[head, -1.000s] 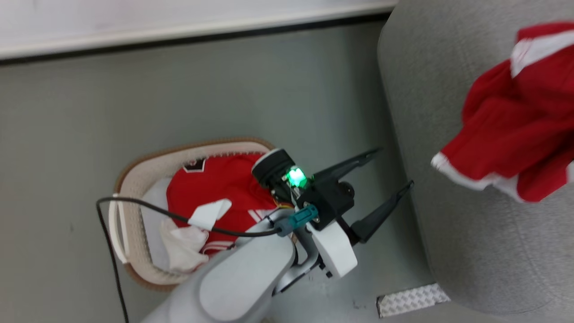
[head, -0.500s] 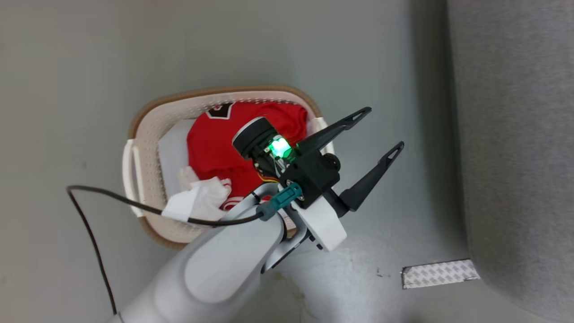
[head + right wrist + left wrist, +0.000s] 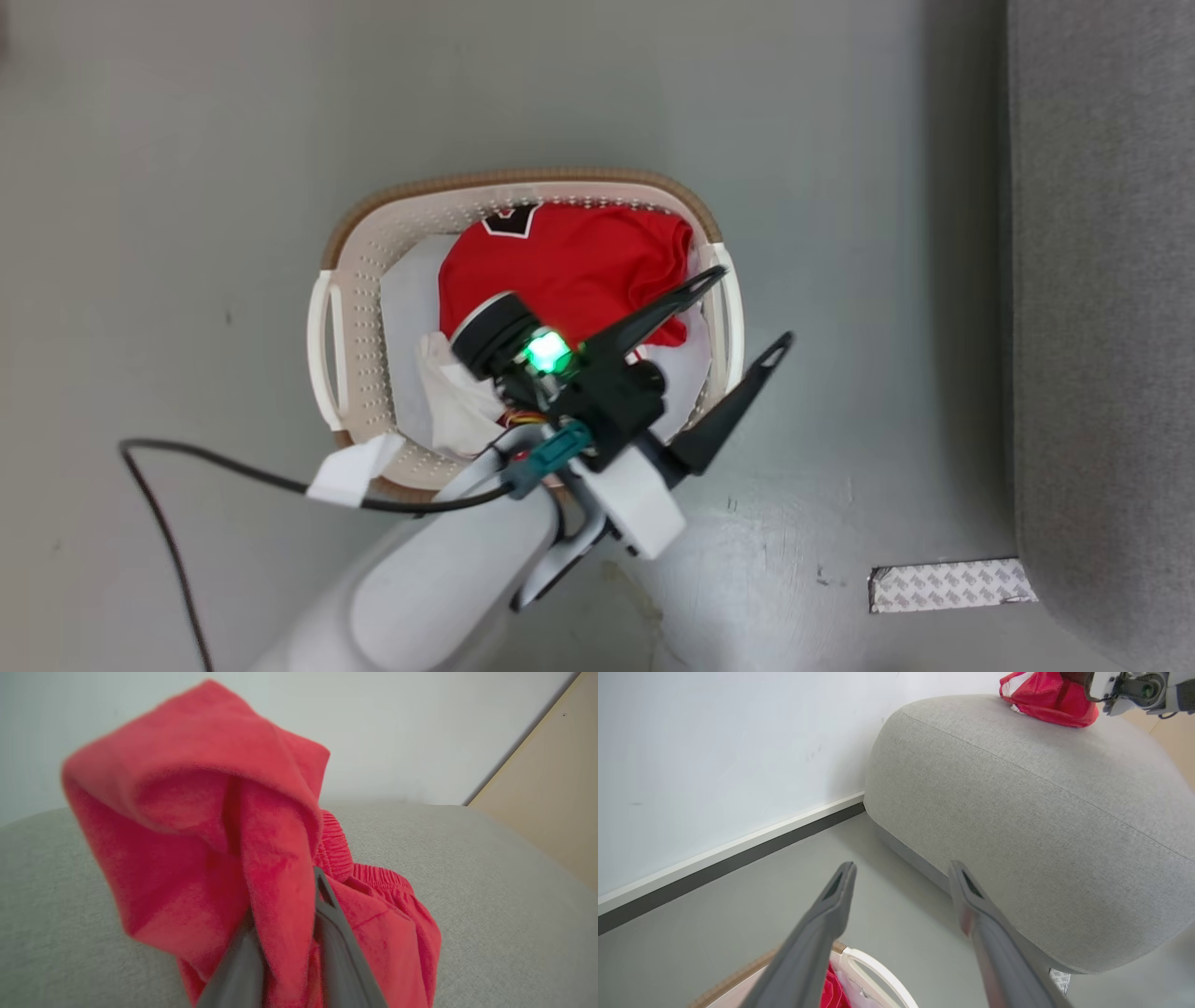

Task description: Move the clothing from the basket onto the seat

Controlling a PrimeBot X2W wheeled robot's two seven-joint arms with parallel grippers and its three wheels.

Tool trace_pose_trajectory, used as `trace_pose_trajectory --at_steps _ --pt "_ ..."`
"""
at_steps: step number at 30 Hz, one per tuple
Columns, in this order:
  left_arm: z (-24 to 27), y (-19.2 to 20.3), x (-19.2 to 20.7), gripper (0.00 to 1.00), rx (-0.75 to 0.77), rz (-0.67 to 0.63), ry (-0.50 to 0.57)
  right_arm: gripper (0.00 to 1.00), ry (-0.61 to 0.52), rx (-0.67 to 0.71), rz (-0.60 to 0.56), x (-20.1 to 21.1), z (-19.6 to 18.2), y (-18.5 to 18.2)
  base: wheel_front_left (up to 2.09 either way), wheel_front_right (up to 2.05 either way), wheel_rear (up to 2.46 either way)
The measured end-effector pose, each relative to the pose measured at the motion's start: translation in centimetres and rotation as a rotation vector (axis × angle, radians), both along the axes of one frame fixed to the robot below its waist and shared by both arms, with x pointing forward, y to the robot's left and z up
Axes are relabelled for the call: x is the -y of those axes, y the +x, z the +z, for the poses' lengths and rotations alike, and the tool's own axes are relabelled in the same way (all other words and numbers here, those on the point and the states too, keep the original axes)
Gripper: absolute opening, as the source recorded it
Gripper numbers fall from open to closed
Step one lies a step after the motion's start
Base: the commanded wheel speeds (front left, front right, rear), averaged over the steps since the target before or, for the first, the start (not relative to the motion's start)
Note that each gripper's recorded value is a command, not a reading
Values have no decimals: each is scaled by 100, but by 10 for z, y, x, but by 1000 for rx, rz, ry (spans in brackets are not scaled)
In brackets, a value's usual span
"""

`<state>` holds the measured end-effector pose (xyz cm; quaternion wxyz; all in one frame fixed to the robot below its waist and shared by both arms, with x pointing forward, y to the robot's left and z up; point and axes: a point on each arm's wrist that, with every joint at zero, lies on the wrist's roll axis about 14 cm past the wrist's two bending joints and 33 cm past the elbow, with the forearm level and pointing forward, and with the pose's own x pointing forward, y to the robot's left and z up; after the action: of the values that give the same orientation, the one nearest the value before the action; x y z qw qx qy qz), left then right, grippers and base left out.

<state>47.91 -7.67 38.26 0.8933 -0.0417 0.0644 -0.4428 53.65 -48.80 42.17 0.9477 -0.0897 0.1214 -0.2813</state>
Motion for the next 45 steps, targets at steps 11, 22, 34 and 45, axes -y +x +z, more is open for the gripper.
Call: trace_pose_trajectory --at_steps 11,22,34,45 --pt "19 -9 -20 100 23 53 29 100 -68 -17 133 -41 15 -17 0 0 0" --pt "66 -22 -43 100 78 172 1 100 -59 99 256 -99 49 -72 0 0 0" --pt "112 -43 -117 100 139 452 -9 100 -36 280 363 -163 97 -111 0 0 0" --pt "114 -94 -206 100 131 736 13 100 138 293 502 -247 77 -140 0 0 0"
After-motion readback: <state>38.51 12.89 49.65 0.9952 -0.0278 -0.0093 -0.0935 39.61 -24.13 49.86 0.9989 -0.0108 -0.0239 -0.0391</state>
